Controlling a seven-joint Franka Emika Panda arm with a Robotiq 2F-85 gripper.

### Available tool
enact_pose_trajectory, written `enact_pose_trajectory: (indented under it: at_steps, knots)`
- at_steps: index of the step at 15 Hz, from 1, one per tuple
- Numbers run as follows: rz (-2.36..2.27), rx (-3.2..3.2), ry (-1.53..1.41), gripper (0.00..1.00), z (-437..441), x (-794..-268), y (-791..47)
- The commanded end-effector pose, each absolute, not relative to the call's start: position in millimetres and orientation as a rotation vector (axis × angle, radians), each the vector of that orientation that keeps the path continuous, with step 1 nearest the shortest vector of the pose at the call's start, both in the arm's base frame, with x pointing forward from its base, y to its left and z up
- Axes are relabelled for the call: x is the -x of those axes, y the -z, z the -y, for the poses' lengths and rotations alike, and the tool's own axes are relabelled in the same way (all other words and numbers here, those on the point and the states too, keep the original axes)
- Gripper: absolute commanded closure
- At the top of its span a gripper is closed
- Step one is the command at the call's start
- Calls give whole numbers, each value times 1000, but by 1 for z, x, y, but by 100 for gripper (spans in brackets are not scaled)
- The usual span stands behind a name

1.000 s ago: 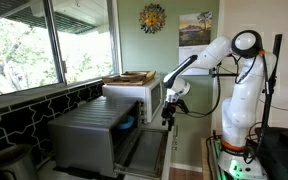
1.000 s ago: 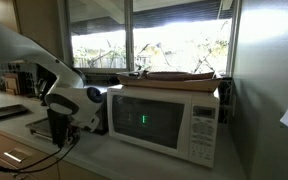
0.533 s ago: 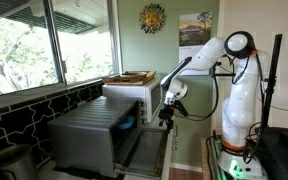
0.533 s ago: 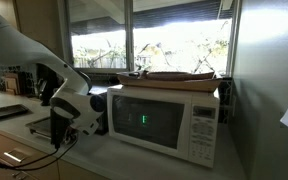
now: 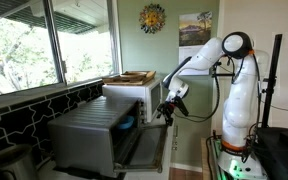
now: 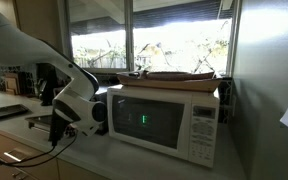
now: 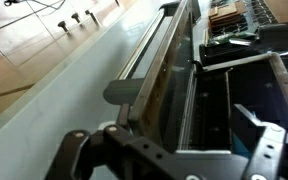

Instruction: Open the oven door then put the blue bowl in it then close it

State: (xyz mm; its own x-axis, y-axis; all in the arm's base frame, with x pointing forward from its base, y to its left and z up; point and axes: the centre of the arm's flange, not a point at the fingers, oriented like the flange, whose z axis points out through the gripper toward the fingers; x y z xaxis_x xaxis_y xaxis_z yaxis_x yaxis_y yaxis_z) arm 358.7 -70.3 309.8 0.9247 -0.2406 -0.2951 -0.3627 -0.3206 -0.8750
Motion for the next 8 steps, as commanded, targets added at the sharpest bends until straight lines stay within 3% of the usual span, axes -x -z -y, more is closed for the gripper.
enact_pose_trajectory:
  at_steps: [1, 8]
  knots:
    - [-498, 1807, -51, 0, 65, -364, -329]
    - [-594, 1624, 145, 0, 58, -373, -370]
